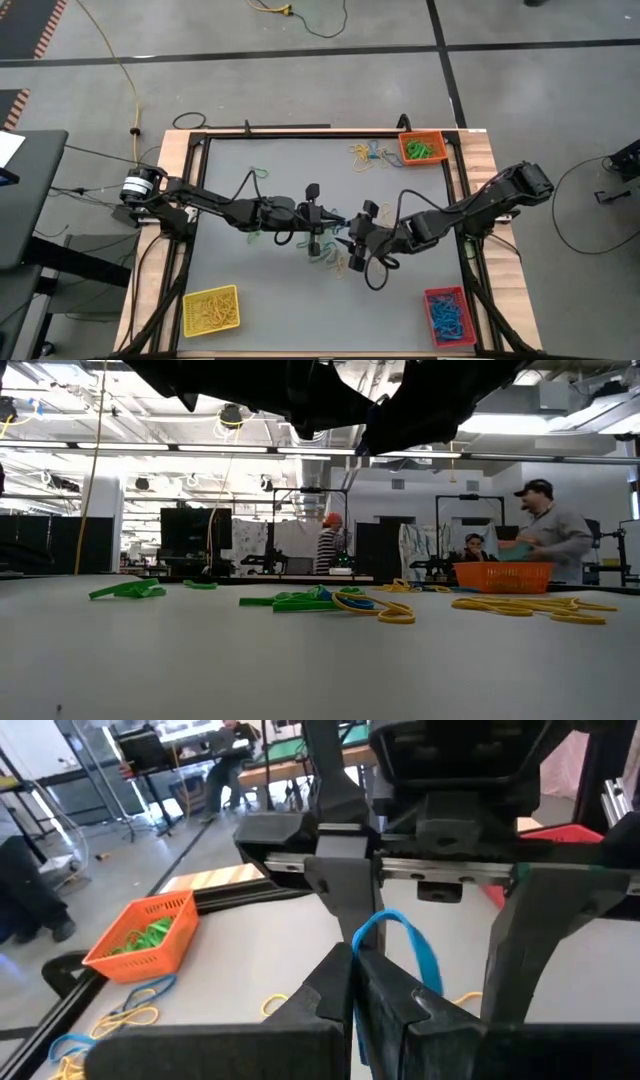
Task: Sort rubber bands into baskets
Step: Put the blue rubber band into the red bin
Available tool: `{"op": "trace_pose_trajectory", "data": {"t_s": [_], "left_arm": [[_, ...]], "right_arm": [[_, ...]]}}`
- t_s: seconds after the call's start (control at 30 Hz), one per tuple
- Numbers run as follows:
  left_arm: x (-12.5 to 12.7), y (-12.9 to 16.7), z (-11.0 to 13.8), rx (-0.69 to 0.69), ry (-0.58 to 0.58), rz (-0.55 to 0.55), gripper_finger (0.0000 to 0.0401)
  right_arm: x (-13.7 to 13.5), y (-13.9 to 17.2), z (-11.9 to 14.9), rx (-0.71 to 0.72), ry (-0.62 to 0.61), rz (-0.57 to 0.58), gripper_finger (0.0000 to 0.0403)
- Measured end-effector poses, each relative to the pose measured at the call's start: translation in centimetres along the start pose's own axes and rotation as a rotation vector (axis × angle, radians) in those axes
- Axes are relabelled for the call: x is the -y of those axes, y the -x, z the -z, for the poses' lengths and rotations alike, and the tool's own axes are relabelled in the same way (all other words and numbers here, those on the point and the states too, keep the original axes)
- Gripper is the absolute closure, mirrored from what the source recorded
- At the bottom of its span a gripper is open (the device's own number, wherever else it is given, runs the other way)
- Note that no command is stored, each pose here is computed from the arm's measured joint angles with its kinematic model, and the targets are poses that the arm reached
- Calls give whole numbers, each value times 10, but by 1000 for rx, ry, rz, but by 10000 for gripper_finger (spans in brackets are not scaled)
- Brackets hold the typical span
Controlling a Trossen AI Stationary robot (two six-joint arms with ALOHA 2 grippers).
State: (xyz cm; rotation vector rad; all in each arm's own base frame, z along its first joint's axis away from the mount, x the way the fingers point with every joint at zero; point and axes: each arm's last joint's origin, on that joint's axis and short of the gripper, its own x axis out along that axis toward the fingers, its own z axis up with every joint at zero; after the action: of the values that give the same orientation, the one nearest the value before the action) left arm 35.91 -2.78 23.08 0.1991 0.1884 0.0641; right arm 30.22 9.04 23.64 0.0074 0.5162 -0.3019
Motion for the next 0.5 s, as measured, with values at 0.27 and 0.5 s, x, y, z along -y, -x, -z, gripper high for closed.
{"op": "trace_pose_trajectory", "data": {"t_s": [0.27,0.5], "left_arm": [[7,1,-6,51,-12,15,401],[10,2,-7,54,-22,24,401]], "right_arm": [[3,-2,-2,7,-10,9,191],[6,-4,-2,7,-14,19,258]]}}
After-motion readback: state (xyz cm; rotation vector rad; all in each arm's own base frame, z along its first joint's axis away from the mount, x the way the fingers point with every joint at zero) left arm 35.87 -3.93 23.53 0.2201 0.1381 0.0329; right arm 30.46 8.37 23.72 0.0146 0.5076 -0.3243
